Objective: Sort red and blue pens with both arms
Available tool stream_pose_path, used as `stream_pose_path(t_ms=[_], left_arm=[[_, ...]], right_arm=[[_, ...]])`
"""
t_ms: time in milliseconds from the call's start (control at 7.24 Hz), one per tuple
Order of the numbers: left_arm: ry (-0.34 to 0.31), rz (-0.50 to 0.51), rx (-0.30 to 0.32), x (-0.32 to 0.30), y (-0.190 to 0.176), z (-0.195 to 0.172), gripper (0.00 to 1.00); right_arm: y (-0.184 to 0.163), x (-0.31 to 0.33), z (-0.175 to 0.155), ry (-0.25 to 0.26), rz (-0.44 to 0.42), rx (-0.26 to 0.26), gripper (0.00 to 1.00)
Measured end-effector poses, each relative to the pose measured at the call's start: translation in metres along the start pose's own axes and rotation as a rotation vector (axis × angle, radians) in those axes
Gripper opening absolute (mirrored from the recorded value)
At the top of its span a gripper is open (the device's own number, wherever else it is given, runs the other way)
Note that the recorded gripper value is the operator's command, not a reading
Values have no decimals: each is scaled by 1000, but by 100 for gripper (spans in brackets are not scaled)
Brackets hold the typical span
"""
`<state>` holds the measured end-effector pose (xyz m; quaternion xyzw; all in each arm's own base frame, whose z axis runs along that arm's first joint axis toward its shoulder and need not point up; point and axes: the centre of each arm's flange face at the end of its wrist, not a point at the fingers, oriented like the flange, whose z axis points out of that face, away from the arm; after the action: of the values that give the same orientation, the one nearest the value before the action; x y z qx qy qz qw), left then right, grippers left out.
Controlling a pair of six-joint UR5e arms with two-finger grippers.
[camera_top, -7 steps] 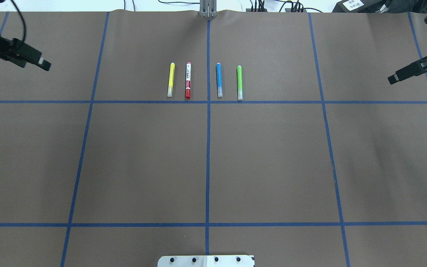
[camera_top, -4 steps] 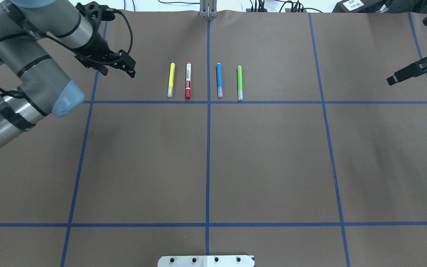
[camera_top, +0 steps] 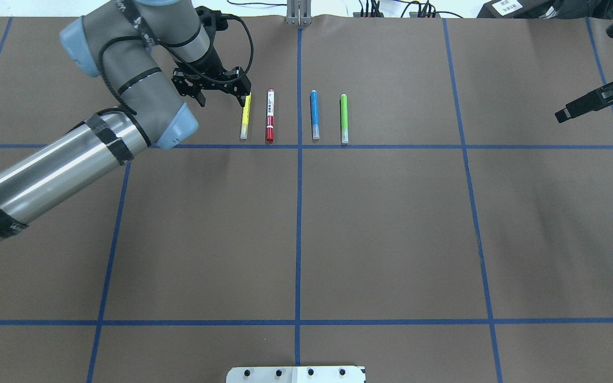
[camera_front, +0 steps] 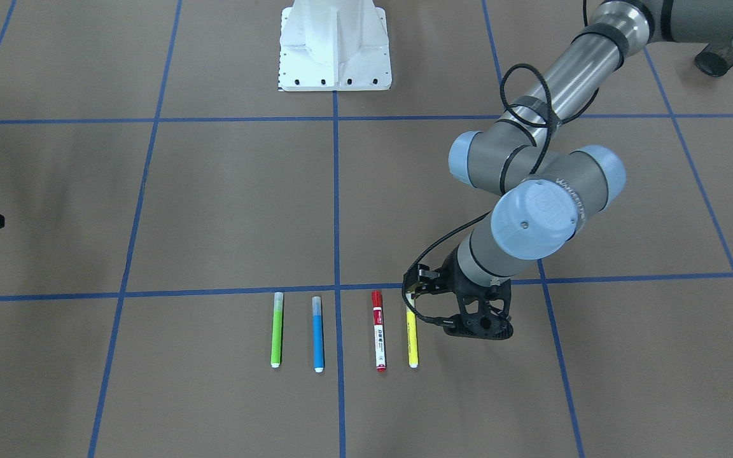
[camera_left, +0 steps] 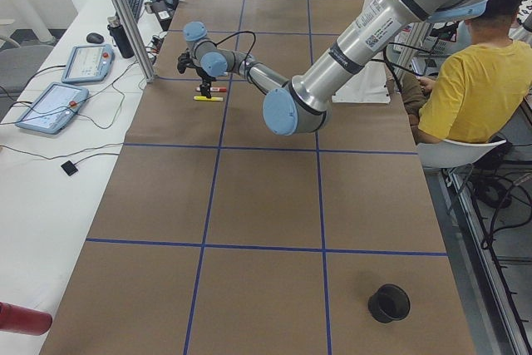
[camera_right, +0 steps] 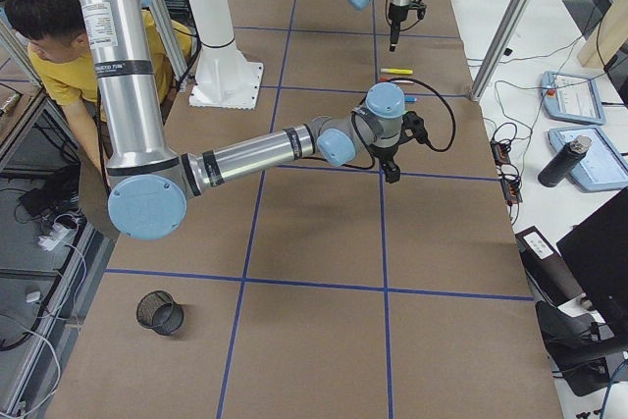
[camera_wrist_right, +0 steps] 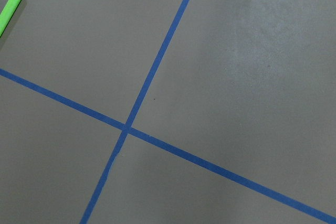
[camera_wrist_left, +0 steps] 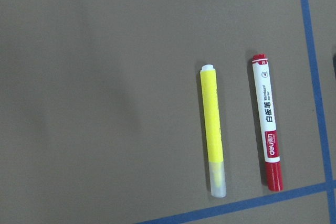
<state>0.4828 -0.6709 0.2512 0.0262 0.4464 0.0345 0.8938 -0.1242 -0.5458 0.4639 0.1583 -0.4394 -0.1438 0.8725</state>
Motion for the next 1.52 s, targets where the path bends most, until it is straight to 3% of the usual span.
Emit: stream_pose_path(t_ms=[691,1105,1520], left_arm=[[-115,-74,18,78,4,62,67],[-124,-63,22,93,15,78,48],[-123,-58,16,98,21,83,42]], right_arm=[[1,2,4,3,3,-6,100],[1,2,4,3,2,-6,100],[1,2,4,3,2,-7,100]])
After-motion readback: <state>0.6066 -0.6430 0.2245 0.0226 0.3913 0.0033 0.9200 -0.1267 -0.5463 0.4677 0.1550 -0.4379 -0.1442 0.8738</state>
